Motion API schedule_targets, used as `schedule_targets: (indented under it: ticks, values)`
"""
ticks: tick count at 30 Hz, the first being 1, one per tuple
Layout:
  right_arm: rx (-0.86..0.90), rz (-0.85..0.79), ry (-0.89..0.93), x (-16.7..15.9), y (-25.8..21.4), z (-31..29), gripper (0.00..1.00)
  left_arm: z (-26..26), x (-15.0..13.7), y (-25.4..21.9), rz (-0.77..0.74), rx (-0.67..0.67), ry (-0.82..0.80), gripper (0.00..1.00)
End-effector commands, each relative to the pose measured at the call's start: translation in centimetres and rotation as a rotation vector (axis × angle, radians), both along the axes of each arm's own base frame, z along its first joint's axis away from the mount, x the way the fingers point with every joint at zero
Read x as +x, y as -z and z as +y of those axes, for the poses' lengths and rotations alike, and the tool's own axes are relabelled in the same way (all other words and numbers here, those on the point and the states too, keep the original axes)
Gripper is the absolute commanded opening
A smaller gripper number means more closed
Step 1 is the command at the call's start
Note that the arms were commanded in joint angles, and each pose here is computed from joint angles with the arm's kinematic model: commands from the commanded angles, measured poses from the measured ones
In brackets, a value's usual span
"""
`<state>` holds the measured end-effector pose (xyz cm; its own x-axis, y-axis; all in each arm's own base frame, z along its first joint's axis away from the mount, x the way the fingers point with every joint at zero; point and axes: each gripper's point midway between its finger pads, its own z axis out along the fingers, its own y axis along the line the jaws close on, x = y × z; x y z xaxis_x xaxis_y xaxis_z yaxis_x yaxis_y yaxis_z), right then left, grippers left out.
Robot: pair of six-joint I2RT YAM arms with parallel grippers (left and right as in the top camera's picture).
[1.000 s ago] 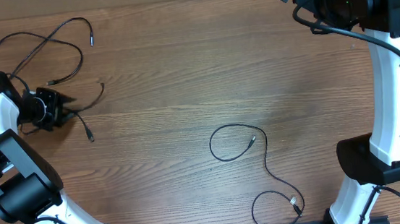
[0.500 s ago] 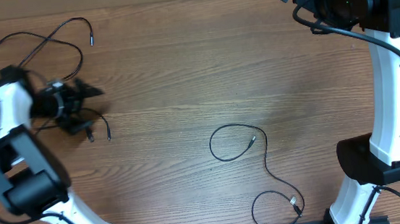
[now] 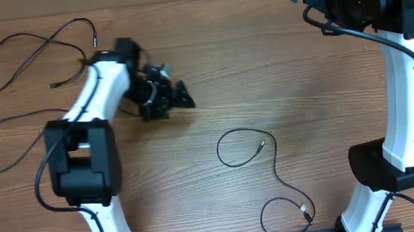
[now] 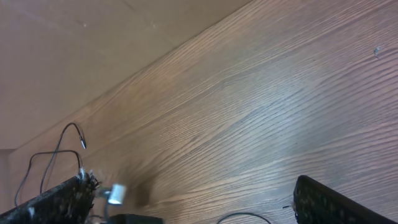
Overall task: Untangle cables
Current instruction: 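Move both grippers toward the last cable in the center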
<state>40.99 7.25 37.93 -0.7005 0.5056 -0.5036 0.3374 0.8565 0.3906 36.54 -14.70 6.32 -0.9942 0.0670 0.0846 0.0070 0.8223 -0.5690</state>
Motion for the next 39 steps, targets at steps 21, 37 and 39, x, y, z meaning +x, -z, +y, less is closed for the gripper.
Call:
schedule_targets:
  ticks: [21,37,39]
  values:
    - [-0.068,0.006,-0.299,-7.2,-1.0,1.2,1.0,2.9,-2.0,2.4,0.114,0.391,-0.092,0.99]
    - [-0.003,0.661,-0.4,-18.1,24.7,1.8,0.98,-0.1,-1.8,2.0,0.056,0.274,0.013,1.0]
    - [0.023,0.678,-0.423,-18.8,27.6,2.5,0.96,-0.1,-1.8,2.0,0.057,0.274,0.013,1.0]
